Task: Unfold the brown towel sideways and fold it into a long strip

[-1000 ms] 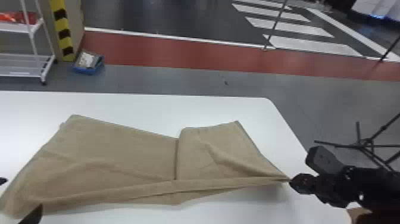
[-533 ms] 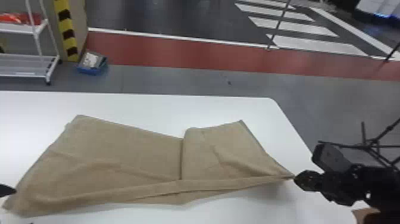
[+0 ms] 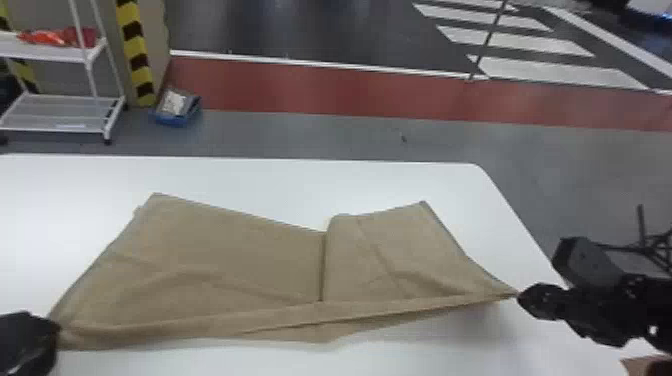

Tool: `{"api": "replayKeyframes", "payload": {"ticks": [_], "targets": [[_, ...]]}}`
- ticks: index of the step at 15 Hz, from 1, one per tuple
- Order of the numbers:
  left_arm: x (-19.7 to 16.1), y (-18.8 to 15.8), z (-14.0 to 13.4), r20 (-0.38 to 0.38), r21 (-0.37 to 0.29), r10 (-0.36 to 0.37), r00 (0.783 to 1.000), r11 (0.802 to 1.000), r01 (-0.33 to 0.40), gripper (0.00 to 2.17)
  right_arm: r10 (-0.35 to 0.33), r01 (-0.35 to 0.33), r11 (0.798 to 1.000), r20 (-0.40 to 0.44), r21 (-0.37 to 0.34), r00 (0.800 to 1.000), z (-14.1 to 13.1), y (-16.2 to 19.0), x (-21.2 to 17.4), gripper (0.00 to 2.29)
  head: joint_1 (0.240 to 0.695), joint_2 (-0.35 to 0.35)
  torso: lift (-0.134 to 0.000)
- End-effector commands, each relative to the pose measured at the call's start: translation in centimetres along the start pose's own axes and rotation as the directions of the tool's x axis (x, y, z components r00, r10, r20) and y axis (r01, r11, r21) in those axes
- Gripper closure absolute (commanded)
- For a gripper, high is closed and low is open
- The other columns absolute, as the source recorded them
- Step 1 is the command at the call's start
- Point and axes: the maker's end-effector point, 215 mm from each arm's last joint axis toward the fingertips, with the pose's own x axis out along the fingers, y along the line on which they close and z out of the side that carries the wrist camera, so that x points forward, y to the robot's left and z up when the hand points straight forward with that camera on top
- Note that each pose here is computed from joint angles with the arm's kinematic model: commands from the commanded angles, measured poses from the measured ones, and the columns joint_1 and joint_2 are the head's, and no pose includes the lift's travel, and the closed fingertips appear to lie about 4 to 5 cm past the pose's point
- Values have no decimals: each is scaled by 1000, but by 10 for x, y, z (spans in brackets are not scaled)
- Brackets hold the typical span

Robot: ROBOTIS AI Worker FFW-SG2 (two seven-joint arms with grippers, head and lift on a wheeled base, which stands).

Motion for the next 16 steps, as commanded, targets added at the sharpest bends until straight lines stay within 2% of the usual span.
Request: {"api": "replayKeyframes", "payload": {"ticks": [1, 3, 6, 8, 9, 10, 12, 14, 15, 16], "targets": [[-6, 7, -16, -42, -51, 15, 999, 999, -17, 1436, -9, 9, 1000, 7, 10, 1000, -1, -5, -4, 1507, 695, -200, -120], [-19, 12, -22, -57, -66, 32, 998, 997, -35, 1436, -12, 11, 1000, 12, 10, 1000, 1, -7, -8, 1507, 695, -186, -120], [-49, 3, -32, -97, -134, -11, 995, 991, -2, 1440, -1, 1, 1000, 3, 3, 1000, -4, -3, -21, 1507, 695, -166, -120], [-67, -4, -33, -106, -134, -24, 994, 991, 10, 1463, -7, 7, 1000, -6, 7, 1000, -12, -6, -28, 1507, 695, -167, -120], [-73, -2, -29, -107, -123, -13, 994, 992, -1, 1696, -8, 8, 1000, -2, 13, 1000, -13, -7, -29, 1507, 695, -171, -120], [-81, 1, -28, -113, -142, 0, 994, 990, -16, 1706, -9, 9, 1000, 3, 20, 1000, -14, -8, -30, 1507, 695, -176, -120], [-96, 7, -19, -102, -139, 22, 995, 990, -36, 1706, -8, 8, 1000, 6, 29, 1000, -15, -7, -31, 1507, 695, -186, -120], [-100, 0, -17, -106, -148, 17, 994, 988, -32, 1686, -4, 4, 1000, 7, 23, 1000, -15, -4, -30, 1507, 695, -191, -120], [-96, -9, -17, -107, -139, 19, 994, 990, -34, 1369, -1, 1, 1000, 5, 24, 1000, -17, -3, -29, 1507, 695, -192, -120], [-88, -21, -14, -102, -119, 15, 995, 993, -27, 890, 3, -3, 1000, 4, 26, 1000, -17, 0, -27, 1507, 695, -194, -120]]}}
